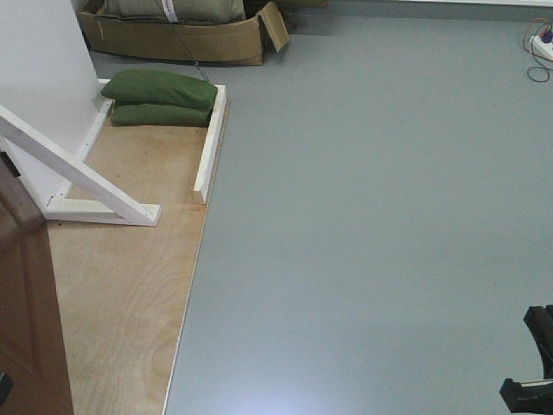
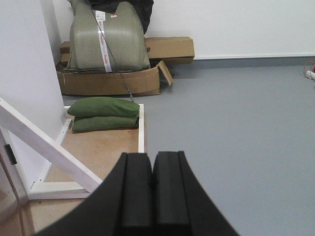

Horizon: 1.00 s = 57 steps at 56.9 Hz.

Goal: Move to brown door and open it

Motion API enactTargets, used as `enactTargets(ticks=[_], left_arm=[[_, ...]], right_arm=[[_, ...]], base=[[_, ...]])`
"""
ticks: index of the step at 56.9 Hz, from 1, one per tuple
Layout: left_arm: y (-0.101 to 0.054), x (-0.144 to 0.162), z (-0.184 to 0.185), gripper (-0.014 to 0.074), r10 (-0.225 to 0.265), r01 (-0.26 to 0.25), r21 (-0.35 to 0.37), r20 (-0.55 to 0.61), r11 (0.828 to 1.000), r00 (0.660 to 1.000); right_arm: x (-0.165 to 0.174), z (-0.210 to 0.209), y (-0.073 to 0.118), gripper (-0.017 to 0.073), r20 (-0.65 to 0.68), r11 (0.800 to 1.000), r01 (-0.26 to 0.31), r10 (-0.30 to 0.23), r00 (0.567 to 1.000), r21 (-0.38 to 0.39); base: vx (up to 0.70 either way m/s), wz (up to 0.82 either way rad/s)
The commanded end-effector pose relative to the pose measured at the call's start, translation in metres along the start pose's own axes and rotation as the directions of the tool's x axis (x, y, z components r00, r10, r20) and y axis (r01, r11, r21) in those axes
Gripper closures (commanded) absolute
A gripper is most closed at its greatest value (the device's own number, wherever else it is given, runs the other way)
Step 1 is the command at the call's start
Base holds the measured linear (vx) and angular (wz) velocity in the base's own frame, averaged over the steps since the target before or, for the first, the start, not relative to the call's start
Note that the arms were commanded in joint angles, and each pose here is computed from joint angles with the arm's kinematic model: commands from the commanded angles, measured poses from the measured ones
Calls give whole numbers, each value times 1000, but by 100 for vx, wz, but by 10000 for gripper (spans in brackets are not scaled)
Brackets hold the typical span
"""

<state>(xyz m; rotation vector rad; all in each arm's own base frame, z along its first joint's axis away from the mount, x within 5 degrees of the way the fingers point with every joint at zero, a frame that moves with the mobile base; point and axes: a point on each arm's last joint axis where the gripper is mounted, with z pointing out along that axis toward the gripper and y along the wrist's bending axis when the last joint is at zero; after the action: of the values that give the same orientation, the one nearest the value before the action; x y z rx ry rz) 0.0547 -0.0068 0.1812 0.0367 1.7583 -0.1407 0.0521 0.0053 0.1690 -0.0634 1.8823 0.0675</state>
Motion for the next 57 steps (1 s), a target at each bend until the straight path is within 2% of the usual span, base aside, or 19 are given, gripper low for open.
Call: enactTargets(ticks=[1,17,23,30,35,41,47,50,52,55,57], left_arm=[[-1,-16,-4,597,-1,0,7,117,1000,993],[-1,-16,-4,597,-1,0,7,119,1000,993],[-1,-21,-5,597,-12,10,12,159,1000,987],[-3,-44,-10,597,-41,35,26,301,999,953],[-5,-78,-16,597,-34,23,31,404,999,914],[-8,-121,-23,597,41,-48,1,493,999,869],[-11,-165,-31,597,178,-163,-75,553,984,814],[-12,-181,-34,597,256,-226,-124,567,966,783],[-13,-194,-37,597,314,-270,-164,576,949,755],[-15,-209,-42,597,401,-333,-226,582,916,707],[-15,-217,-45,597,463,-375,-273,580,886,670]], right_arm=[[-6,0,-1,559,79,1000,11,-12,997,8],[-6,0,-1,559,79,1000,11,-12,997,8],[-6,0,-1,559,79,1000,11,-12,997,8],[-6,0,-1,559,79,1000,11,-12,997,8],[-6,0,-1,559,79,1000,11,-12,997,8],[-6,0,-1,559,79,1000,11,-12,997,8],[-6,0,-1,559,79,1000,11,-12,997,8],[-6,0,-1,559,79,1000,11,-12,997,8],[-6,0,-1,559,79,1000,11,-12,997,8],[-6,0,-1,559,79,1000,11,-12,997,8],[-6,0,-1,559,79,1000,11,-12,997,8]], base=[[0,0],[0,0],[0,0],[0,0],[0,0],[0,0],[0,0],[0,0],[0,0],[0,0],[0,0]])
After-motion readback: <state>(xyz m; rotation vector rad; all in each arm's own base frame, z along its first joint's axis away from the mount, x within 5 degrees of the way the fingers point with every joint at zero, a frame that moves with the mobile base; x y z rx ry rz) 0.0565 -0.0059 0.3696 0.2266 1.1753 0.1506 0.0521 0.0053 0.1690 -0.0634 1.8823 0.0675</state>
